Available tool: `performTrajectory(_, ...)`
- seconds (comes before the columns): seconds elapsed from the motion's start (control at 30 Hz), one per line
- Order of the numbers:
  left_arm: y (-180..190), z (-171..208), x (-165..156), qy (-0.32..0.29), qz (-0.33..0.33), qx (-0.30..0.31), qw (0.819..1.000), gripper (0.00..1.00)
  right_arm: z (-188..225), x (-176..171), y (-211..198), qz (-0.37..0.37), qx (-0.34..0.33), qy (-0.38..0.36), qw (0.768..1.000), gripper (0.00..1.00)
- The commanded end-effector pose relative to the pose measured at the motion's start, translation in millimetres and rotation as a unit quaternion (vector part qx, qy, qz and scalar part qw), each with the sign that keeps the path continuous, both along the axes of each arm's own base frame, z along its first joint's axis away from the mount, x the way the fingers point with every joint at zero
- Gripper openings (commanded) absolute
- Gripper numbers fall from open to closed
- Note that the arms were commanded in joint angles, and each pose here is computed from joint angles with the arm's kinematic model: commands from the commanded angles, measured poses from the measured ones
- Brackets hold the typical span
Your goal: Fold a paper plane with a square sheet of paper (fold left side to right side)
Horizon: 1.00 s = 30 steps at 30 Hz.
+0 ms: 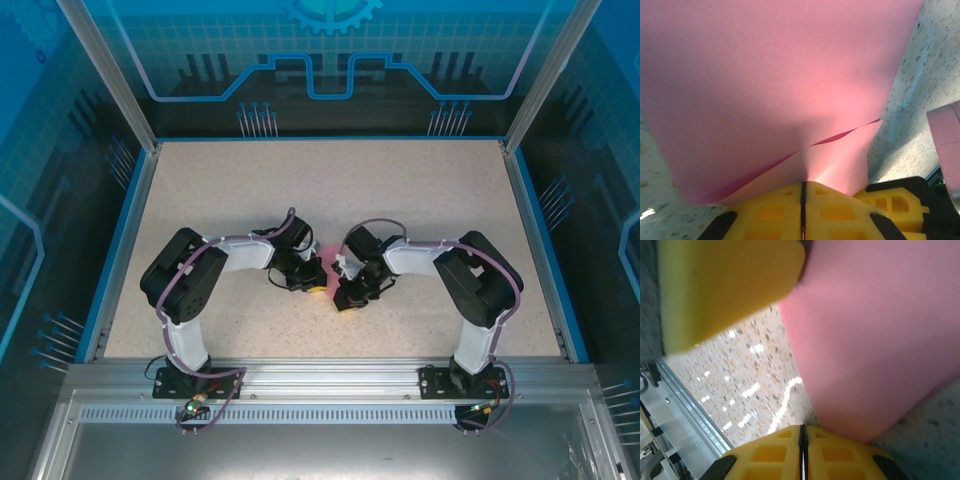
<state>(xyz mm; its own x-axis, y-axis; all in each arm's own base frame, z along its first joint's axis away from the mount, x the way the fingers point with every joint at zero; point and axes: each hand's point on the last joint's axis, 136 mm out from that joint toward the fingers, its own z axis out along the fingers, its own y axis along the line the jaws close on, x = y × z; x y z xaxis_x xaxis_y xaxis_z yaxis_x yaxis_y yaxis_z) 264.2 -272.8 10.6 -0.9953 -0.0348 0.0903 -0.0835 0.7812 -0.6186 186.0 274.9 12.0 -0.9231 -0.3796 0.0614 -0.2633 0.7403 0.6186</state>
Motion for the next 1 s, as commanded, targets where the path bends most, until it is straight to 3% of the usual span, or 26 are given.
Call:
performTrajectory(0.0,26,-32,-18,0.032,0.008,0.077,0.996,0.09,12,-13,-11,-0.006,-0.012,0.016,1.0,0.07)
performTrajectory(0.2,25,-30,-16,0.03,0.008,0.075,0.997,0.09,35,-2,2,-0.017,0.022,-0.005,1.0,0.02)
performTrajectory(0.47,23,-29,-15,0.029,0.008,0.072,0.997,0.1,6,18,1,-0.05,-0.023,0.003,0.998,0.0)
performTrajectory(0.77,17,-15,-7,0.009,0.008,0.057,0.998,0.11,-23,6,-24,-0.075,-0.078,0.038,0.993,0.0)
performTrajectory(0.97,6,24,2,-0.041,0.007,0.013,0.999,0.18,-38,-5,-48,-0.104,-0.092,0.066,0.988,0.0)
